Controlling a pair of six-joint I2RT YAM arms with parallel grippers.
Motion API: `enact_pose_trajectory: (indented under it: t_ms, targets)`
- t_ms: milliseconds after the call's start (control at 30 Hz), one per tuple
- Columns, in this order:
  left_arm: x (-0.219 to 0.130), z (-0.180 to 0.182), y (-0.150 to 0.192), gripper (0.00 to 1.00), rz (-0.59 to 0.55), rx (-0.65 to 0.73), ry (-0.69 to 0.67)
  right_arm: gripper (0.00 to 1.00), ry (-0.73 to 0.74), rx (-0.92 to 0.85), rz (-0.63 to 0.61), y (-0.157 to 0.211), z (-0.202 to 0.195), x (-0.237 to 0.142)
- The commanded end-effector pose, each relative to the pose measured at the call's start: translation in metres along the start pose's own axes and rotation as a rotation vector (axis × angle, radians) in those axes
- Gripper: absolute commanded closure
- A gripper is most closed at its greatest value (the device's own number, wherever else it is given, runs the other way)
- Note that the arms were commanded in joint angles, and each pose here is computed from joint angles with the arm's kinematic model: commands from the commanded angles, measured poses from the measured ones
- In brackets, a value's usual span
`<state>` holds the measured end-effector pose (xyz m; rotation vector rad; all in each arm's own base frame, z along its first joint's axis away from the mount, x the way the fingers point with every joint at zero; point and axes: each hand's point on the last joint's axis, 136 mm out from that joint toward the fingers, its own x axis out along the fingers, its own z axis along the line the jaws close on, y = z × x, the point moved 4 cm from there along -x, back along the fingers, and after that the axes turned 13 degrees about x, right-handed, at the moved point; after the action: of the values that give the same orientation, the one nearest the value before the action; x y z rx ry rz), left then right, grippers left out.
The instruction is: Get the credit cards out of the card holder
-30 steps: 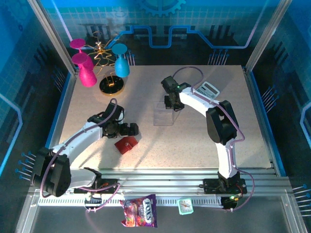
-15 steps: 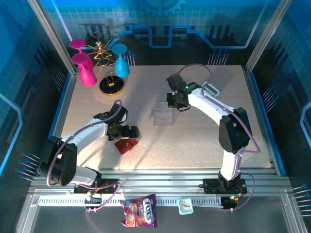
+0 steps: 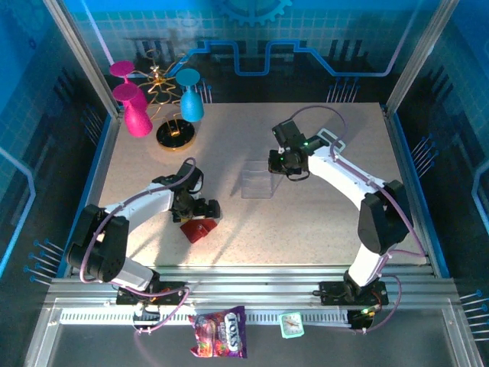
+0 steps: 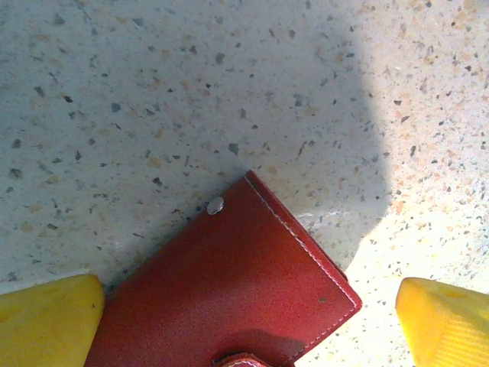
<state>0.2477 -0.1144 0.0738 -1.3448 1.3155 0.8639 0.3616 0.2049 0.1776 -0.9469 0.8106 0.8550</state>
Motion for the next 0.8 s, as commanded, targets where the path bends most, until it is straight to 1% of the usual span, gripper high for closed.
enact_pose_trajectory:
  t_ms: [0,167,267,400,600,667,767]
  targets:
    - [0.001,-0.011,0.009,0.01,0.056,0.014,0.039,0.77,-0.036,0.025,-0.012,-0.002,0.001,-0.01]
    - [0.001,-0.021,0.019,0.01,0.097,0.031,0.055,0.77,-0.04,0.025,-0.006,0.0,0.0,-0.01]
    - [0.0,-0.026,0.025,0.01,0.114,0.035,0.042,0.77,-0.04,0.024,-0.005,0.001,-0.001,-0.01]
    - [0.001,-0.037,0.033,0.06,0.135,0.047,0.026,0.76,-0.035,0.023,-0.002,0.002,-0.002,-0.009]
    - [0.009,-0.046,0.036,0.07,0.175,0.085,-0.07,0.76,-0.034,0.021,-0.002,0.002,-0.002,-0.01]
    - [0.012,-0.044,0.034,0.06,0.185,0.07,-0.11,0.76,-0.032,0.019,-0.001,0.002,-0.002,-0.01]
    - [0.018,-0.042,0.031,0.06,0.196,0.045,-0.133,0.76,-0.027,0.018,-0.004,0.002,-0.003,-0.011]
